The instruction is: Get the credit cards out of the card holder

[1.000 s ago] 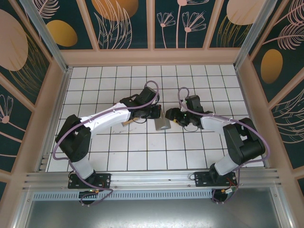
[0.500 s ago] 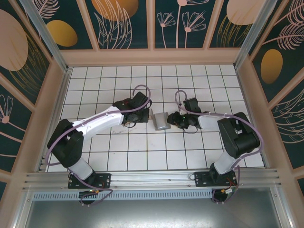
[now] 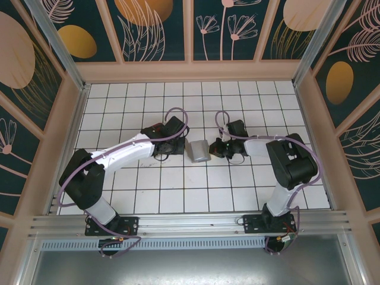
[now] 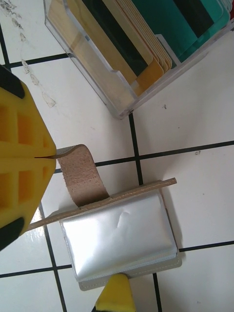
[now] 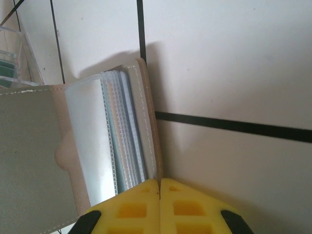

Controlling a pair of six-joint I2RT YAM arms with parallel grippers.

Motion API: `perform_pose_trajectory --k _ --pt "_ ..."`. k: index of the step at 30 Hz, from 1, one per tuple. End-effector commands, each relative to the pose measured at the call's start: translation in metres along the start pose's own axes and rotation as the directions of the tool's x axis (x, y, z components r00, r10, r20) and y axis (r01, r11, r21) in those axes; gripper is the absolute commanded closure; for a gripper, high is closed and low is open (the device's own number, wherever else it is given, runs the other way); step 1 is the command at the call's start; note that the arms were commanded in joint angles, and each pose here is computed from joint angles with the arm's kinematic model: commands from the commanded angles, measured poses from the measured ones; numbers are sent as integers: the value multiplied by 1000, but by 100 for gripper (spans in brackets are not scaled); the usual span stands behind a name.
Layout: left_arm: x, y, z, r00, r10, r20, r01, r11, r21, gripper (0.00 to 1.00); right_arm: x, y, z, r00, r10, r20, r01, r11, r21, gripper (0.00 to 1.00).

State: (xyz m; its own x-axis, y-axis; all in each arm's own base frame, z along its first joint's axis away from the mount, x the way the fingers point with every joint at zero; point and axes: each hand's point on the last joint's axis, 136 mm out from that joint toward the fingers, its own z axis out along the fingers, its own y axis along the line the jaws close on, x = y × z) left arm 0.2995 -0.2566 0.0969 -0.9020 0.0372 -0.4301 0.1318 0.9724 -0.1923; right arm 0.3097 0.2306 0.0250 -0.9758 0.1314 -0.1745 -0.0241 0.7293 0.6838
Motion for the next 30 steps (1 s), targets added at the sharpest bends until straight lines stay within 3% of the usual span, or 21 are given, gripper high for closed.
perform_pose_trajectory --k 1,9,19,28,29,30 --pt "3 0 2 1000 -5 8 5 1000 27 100 -8 15 -26 998 -53 44 53 999 9 100" --pt "24 -18 26 997 -57 -48 64 985 159 100 0 25 -77 992 -97 77 83 982 169 100" --pt "31 -19 44 997 -33 -73 44 986 159 100 21 84 -56 991 -125 39 122 989 86 100" --pt "34 -7 46 997 -29 -73 36 994 105 100 21 30 -62 995 -61 78 46 983 180 100" --pt "35 -6 46 997 -28 -74 36 995 97 97 22 26 -63 995 -56 83 41 983 176 100" --pt "34 -5 45 997 -30 -72 37 995 89 83 23 23 -63 995 -54 84 39 984 171 100"
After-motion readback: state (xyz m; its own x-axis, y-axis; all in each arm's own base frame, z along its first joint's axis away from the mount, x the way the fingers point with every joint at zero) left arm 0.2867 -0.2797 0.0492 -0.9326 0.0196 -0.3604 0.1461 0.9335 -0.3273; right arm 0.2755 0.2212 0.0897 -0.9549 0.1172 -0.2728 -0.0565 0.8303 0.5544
